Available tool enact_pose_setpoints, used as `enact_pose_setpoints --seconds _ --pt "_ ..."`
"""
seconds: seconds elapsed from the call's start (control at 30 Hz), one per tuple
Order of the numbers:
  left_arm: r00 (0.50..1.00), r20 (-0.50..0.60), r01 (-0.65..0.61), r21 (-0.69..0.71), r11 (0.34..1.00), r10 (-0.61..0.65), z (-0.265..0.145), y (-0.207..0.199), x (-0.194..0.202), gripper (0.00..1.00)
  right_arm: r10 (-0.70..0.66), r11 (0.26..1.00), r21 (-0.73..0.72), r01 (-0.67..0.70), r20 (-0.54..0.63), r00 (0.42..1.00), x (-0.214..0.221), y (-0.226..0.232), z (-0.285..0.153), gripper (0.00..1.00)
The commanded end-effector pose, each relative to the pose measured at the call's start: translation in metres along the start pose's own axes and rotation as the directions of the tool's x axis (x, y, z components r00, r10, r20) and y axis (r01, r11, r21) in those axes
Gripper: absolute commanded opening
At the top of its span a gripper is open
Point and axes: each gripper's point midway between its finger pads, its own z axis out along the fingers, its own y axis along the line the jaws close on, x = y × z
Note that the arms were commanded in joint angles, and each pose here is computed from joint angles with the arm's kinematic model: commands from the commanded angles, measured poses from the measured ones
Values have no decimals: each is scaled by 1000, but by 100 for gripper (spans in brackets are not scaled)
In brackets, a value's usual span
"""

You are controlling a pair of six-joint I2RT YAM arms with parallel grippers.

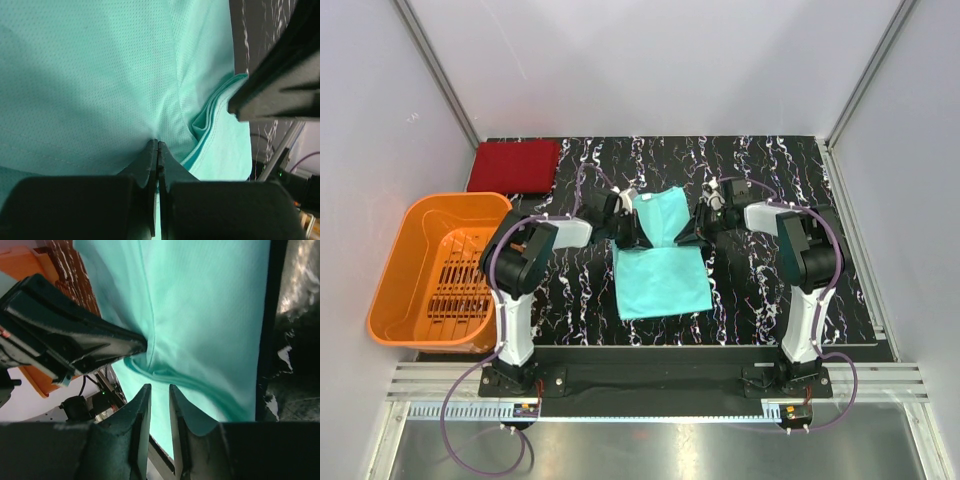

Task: Fold and stack the t-shirts
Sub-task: Fold the tshirt

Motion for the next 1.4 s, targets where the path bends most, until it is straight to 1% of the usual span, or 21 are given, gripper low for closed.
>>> enact_pose_setpoints --seconds 0.0,0.03,0.07,0.13,0.17,0.27,0.3,0.33,0.4,0.43,0.47,0.5,0.57,0.67,0.73,0.9,0.97,1.1,1.17,1.3,1.37 --pt "996 -86 5 -56 998 -9 -1 9 46 0 4 1000 -9 -5 -12 1000 20 -3 -3 28" --pt "996 -85 5 -43 999 -9 -3 6 48 0 -9 1000 -20 9 -2 1000 22 -1 -5 28" --pt "997 -82 11 -41 999 -14 -5 8 53 0 13 1000 -11 -13 -18 1000 34 -9 -4 28" --pt "997 -78 2 -43 999 -5 -11 4 51 0 11 1000 -10 -11 -13 1000 40 -12 -7 28" --pt "998 -66 -17 -43 999 14 -13 1 44 5 21 1000 -3 -21 -22 1000 48 -17 -8 28" --pt "997 -38 -70 -55 996 68 -26 -13 22 12 11 1000 24 -10 -21 1000 52 -23 -10 28" --pt "997 -23 -76 -65 995 75 -31 -15 14 17 9 1000 29 -8 -20 1000 52 -23 -11 28" --pt "997 -20 -78 -84 993 77 -36 -15 11 20 4 1000 31 -3 -23 1000 52 -21 -13 28" --pt "992 37 -115 -84 990 119 -54 -30 -12 25 -31 998 52 31 -5 1000 46 -19 -16 28" --pt "992 41 -117 -108 987 122 -60 -29 -14 26 -33 997 76 33 -6 999 46 -18 -21 28" --pt "986 70 -143 -106 984 151 -71 -39 -22 27 -71 993 100 69 17 997 38 -16 -24 29" --pt "984 82 -147 -111 983 157 -77 -40 -26 29 -87 991 108 84 23 996 35 -14 -27 29" --pt "983 94 -147 -102 984 157 -87 -44 -26 31 -112 987 120 108 27 993 32 -7 -33 29" --pt "984 100 -138 -81 987 146 -92 -45 -16 30 -108 990 97 105 23 994 32 -1 -34 30" --pt "987 93 -127 -58 990 132 -86 -38 -4 25 -98 992 78 97 17 995 34 -2 -31 30" --pt "998 37 -48 -51 998 50 -71 -12 28 18 -80 995 52 80 2 997 45 -5 -30 30" --pt "998 40 -41 -61 997 44 -68 -2 38 18 -78 995 61 78 -4 997 52 -11 -30 30" --pt "999 39 -15 -161 987 21 -68 31 51 18 -61 994 91 61 -4 998 56 -32 -27 30" --pt "999 46 1 -178 984 7 -71 41 56 18 -37 993 116 36 4 999 55 -47 -27 30" --pt "998 52 -8 -166 986 17 -72 38 55 19 -17 984 176 13 21 1000 53 -66 -28 30" --pt "998 52 -18 -167 986 27 -76 35 55 21 -35 975 220 27 33 999 51 -70 -31 32"
